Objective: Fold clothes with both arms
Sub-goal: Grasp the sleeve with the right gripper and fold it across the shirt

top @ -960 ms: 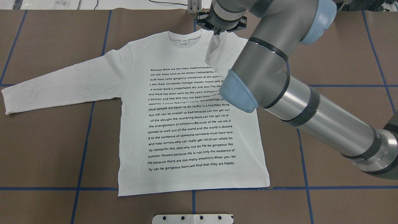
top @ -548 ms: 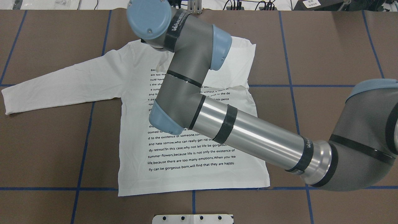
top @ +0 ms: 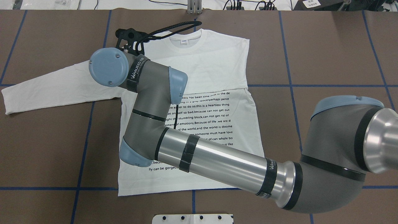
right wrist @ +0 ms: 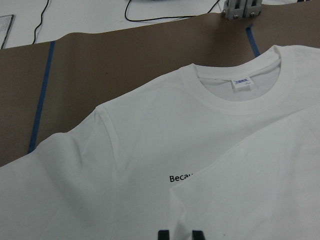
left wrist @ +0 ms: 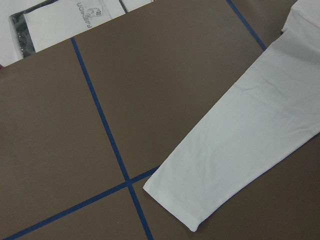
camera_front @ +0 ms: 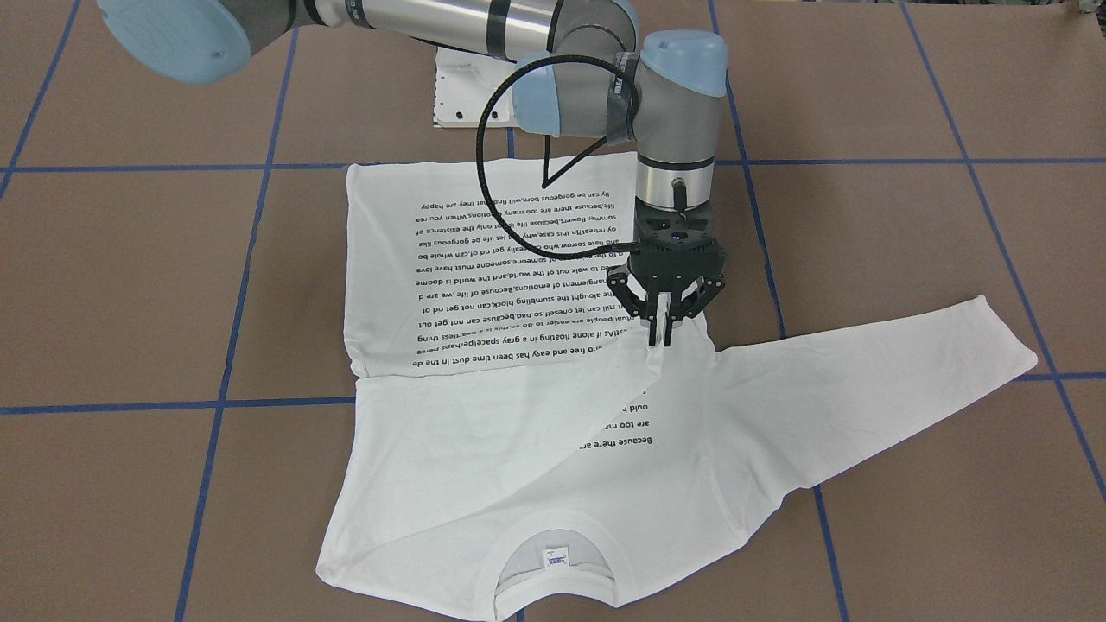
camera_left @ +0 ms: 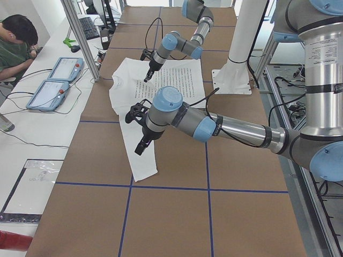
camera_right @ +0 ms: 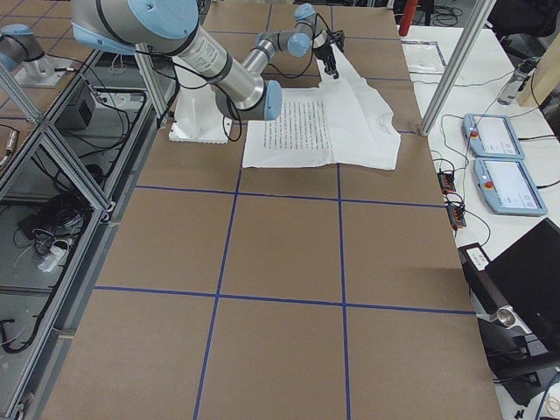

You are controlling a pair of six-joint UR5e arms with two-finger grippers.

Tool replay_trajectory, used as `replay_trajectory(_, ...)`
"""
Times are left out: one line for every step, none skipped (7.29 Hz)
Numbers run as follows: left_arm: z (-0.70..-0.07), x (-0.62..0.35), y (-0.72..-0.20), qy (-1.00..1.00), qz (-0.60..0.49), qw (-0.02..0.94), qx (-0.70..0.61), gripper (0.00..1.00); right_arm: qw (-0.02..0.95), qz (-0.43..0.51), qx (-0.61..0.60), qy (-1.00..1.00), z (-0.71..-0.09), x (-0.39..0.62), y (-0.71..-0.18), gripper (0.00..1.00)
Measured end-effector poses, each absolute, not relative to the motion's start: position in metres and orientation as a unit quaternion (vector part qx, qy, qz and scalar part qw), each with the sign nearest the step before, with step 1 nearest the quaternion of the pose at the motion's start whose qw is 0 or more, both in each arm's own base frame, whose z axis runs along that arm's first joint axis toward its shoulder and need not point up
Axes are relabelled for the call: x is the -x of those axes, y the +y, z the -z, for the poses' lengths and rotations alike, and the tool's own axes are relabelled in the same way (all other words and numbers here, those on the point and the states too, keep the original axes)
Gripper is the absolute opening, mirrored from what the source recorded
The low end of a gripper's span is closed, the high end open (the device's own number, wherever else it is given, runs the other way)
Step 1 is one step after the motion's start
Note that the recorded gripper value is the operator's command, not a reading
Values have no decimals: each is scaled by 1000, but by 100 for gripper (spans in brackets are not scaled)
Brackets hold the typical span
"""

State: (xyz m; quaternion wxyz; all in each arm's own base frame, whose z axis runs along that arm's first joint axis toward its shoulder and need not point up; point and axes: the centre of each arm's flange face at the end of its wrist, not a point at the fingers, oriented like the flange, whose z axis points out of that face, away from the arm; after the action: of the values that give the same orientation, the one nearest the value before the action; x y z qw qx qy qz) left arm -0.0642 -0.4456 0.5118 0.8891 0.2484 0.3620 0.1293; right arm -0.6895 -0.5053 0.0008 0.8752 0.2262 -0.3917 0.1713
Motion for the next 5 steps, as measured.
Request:
replay_trajectory(-514, 64, -444, 362, -129, 890, -247, 100, 873, -179, -224, -394, 5, 691, -506, 100)
replay_trajectory(-516, 64, -444, 363, -128, 890, -245, 100, 869, -190, -215, -403, 17, 687, -508, 100)
replay_trajectory(-518, 64, -444, 363, -127, 890, -243, 100, 867, -207, -192, -412, 29, 675, -520, 100)
replay_trajectory(-517, 64, -445, 364, -127, 890, -243, 100, 872, -217, -167, -406, 29, 655, -542, 100)
replay_trajectory(-513, 63, -448, 363, -131, 888, -249, 100, 883, -212, -148, -392, 19, 626, -569, 100)
